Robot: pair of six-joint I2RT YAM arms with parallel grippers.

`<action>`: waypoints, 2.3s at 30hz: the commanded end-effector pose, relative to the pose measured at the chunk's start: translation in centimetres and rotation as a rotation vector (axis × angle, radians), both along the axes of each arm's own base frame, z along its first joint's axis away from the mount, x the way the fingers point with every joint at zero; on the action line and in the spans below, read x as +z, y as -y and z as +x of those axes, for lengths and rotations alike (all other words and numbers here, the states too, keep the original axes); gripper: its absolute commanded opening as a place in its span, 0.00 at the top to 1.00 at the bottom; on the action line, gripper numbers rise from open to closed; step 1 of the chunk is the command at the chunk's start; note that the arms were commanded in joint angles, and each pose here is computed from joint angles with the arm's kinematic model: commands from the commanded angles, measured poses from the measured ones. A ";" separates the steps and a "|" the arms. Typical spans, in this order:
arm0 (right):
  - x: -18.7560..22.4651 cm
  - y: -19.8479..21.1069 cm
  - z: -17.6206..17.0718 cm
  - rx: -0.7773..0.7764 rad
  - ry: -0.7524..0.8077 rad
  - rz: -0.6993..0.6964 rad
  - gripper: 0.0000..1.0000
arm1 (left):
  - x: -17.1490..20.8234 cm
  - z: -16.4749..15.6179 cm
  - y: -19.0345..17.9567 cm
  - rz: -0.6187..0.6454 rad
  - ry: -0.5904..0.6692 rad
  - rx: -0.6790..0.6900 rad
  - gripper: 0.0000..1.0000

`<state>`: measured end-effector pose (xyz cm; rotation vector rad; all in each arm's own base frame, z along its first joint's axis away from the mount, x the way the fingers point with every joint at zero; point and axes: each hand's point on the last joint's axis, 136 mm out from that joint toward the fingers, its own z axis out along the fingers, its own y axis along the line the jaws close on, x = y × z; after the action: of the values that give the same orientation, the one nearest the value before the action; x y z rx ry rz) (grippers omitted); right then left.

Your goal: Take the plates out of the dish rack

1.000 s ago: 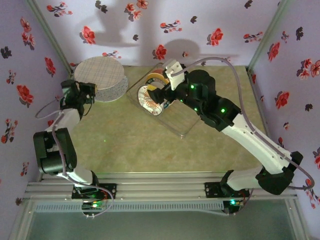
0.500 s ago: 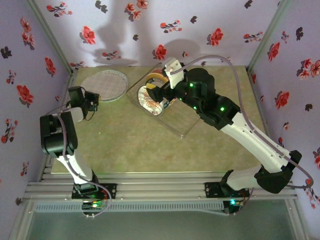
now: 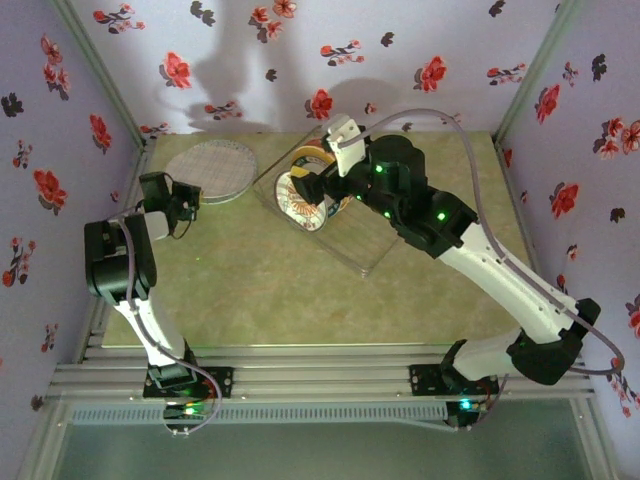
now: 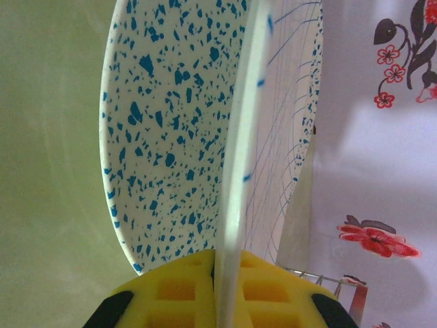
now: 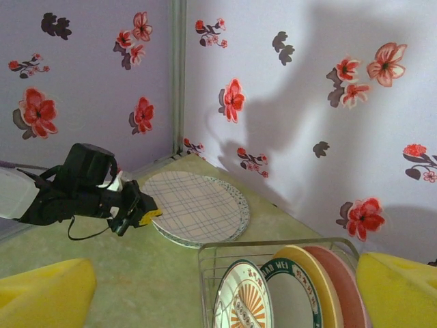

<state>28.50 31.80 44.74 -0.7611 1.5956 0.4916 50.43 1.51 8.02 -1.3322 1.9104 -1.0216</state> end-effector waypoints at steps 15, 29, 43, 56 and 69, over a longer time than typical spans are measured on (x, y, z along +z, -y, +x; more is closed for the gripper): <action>0.2 0.0 0.2 -0.022 -0.008 0.021 0.01 | 0.6 1.9 0.3 0.020 -0.014 -0.089 0.76; 0.0 0.2 0.3 -0.037 -0.019 0.021 0.01 | -0.3 0.0 0.6 0.052 -0.230 -0.153 0.59; -0.4 0.8 0.4 -0.059 -0.024 0.017 0.01 | -2.0 0.3 0.0 0.092 -0.345 -0.163 0.57; -0.9 1.5 1.2 -0.096 -0.043 0.011 0.01 | -1.0 0.2 0.2 0.135 -0.385 -0.195 0.43; -3.7 11.8 6.6 -0.525 -0.213 -0.033 0.04 | 5.2 -3.5 1.6 0.225 -0.321 -0.174 0.34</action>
<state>34.23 23.72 40.94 -0.4636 1.8512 0.2482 48.29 0.54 10.29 -1.3229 2.3608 -0.7064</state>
